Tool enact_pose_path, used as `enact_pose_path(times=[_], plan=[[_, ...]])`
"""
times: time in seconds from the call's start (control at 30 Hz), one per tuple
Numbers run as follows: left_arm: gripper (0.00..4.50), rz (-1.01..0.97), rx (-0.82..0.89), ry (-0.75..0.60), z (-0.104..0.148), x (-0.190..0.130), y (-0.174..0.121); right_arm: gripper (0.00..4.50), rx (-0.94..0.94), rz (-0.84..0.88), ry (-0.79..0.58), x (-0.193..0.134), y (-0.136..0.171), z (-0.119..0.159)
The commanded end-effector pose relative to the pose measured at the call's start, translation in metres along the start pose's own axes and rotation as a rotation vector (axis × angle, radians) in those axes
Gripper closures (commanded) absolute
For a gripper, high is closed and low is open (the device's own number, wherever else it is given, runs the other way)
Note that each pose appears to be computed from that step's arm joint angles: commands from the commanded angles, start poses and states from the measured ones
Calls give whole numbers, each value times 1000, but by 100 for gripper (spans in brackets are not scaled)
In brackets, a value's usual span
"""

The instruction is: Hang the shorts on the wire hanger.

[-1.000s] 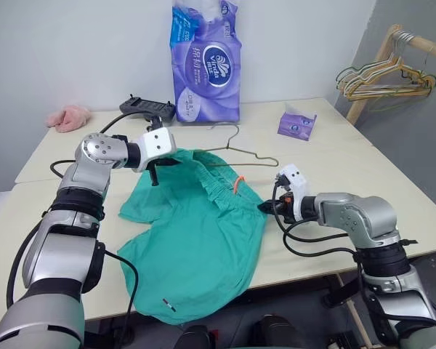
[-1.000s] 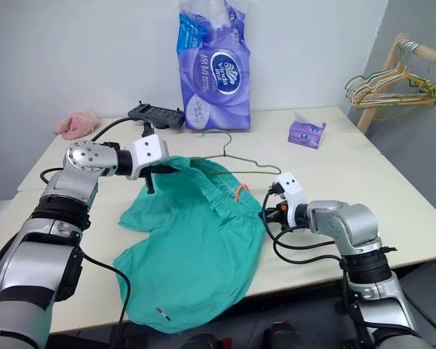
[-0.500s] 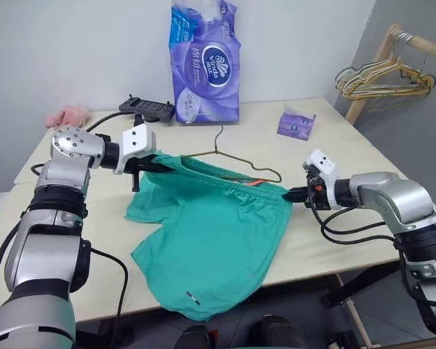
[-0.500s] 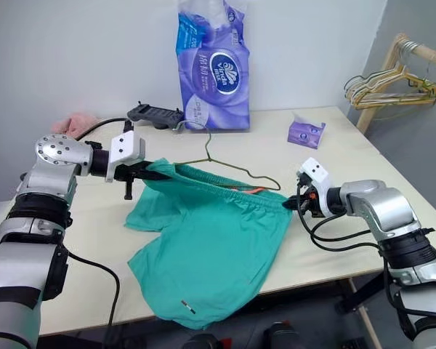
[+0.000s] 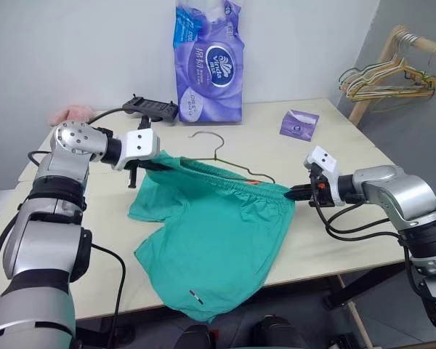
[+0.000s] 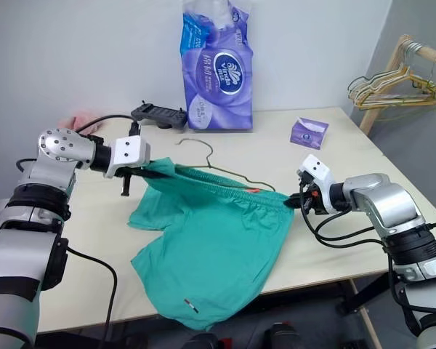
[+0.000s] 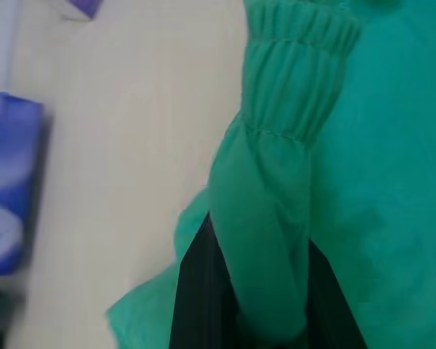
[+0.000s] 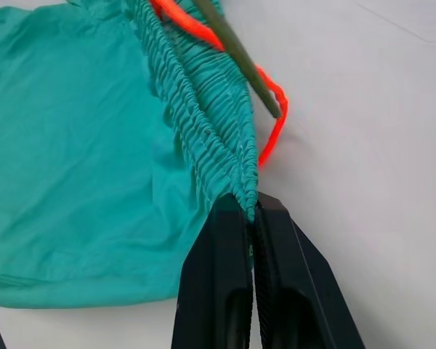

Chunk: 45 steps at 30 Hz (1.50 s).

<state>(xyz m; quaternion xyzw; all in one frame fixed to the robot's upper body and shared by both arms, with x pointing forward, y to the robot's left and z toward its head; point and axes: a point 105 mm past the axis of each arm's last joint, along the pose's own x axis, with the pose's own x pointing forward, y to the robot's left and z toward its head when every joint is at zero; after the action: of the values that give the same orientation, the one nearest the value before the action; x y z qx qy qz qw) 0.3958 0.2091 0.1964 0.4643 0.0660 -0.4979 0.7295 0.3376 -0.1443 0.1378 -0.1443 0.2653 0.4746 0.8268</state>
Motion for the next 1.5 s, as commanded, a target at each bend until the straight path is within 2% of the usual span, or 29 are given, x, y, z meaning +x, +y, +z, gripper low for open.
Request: enact_pose_path(times=[0.03,0.1,0.2,0.37,0.73,0.93,1.03,1.13,1.3,1.4,1.5], plan=[[448,199,51,-31,14,-17,33,450,14,-14,29,-9,2,-8],[448,223,46,-71,20,-17,37,450,20,-2,29,-6,6,-9],[448,109,-13,-126,23,-16,25,450,28,-15,32,-3,3,-12],[448,-2,-38,-120,19,-21,12,450,18,-57,42,-6,-13,-12],[448,-79,34,73,-8,-28,-2,450,-50,-64,56,-13,-21,-7],[448,-77,113,180,-15,-26,1,450,-202,-47,84,-21,-15,7],[448,-59,130,164,-8,-19,6,450,-302,-29,82,-21,-7,24],[448,-23,163,113,5,-6,13,450,-381,-21,26,-12,7,53],[448,41,172,-63,42,23,22,450,-458,-74,-83,19,25,95],[448,23,181,-122,55,33,19,450,-468,-109,-110,35,28,105],[448,30,183,-133,56,34,18,450,-490,-89,-119,38,34,110]])
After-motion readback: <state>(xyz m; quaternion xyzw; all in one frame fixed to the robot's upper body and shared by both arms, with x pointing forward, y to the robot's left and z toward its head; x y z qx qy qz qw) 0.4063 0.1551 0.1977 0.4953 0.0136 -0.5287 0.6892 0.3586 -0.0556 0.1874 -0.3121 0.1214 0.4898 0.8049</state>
